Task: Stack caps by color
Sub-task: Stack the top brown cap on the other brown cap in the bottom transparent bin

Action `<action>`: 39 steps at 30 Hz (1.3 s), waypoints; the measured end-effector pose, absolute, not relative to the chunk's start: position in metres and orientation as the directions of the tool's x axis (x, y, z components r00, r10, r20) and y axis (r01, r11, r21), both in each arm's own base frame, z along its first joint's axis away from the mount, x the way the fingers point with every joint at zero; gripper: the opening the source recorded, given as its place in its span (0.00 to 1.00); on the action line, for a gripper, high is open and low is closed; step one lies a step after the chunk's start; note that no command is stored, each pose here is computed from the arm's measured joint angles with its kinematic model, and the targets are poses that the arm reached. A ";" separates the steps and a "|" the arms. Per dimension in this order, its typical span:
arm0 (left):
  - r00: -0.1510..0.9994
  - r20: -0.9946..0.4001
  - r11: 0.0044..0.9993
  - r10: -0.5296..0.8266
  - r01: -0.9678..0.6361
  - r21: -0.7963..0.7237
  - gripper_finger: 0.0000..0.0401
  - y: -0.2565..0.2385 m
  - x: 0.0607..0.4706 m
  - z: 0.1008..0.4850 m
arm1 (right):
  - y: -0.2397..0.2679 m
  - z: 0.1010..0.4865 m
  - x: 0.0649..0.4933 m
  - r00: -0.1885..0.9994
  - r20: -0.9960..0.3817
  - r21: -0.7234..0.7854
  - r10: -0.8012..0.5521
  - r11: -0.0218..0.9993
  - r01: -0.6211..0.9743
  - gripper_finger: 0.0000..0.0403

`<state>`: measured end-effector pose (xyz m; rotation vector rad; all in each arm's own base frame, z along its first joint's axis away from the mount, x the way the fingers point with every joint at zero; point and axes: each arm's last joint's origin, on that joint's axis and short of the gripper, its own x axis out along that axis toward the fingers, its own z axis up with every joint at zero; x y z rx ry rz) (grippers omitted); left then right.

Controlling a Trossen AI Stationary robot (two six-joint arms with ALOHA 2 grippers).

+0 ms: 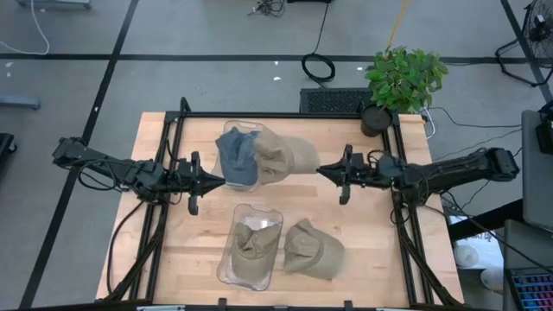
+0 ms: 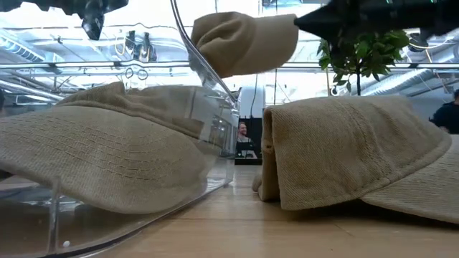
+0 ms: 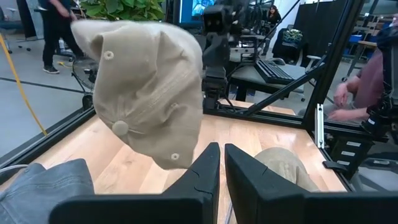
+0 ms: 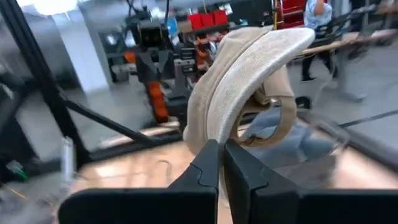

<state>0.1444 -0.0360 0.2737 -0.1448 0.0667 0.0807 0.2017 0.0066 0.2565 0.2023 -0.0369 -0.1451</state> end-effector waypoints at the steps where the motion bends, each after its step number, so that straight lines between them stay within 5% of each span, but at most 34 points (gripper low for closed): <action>1: 0.995 -0.072 0.986 0.076 -0.085 -0.141 0.08 -0.036 0.144 0.274 | 0.008 0.262 0.203 0.986 0.014 0.164 -0.165 0.973 0.160 0.00; 6: 0.995 -0.072 0.986 0.076 -0.085 -0.141 0.08 -0.036 0.144 0.274 | 0.011 0.276 0.207 0.970 0.030 0.029 -0.240 0.971 0.239 0.00; 19: 0.995 0.069 0.980 0.077 -0.063 -0.191 0.08 -0.037 0.148 0.287 | 0.018 0.278 0.207 0.987 0.065 0.031 -0.149 0.989 0.148 0.00; 28: 0.987 0.047 0.971 0.155 -0.143 -0.189 0.08 -0.039 0.172 0.278 | 0.020 0.274 0.212 0.992 0.068 0.029 -0.107 0.994 0.106 0.00; 33: 0.976 0.032 0.920 0.218 -0.194 -0.340 0.08 -0.032 0.188 0.271 | 0.021 0.273 0.216 0.994 0.078 0.027 -0.081 0.996 0.079 0.00; 39: 0.963 -0.005 0.848 0.268 -0.238 -0.473 0.27 -0.022 0.197 0.264 | 0.021 0.279 0.216 0.987 0.140 0.009 -0.083 0.997 0.082 0.00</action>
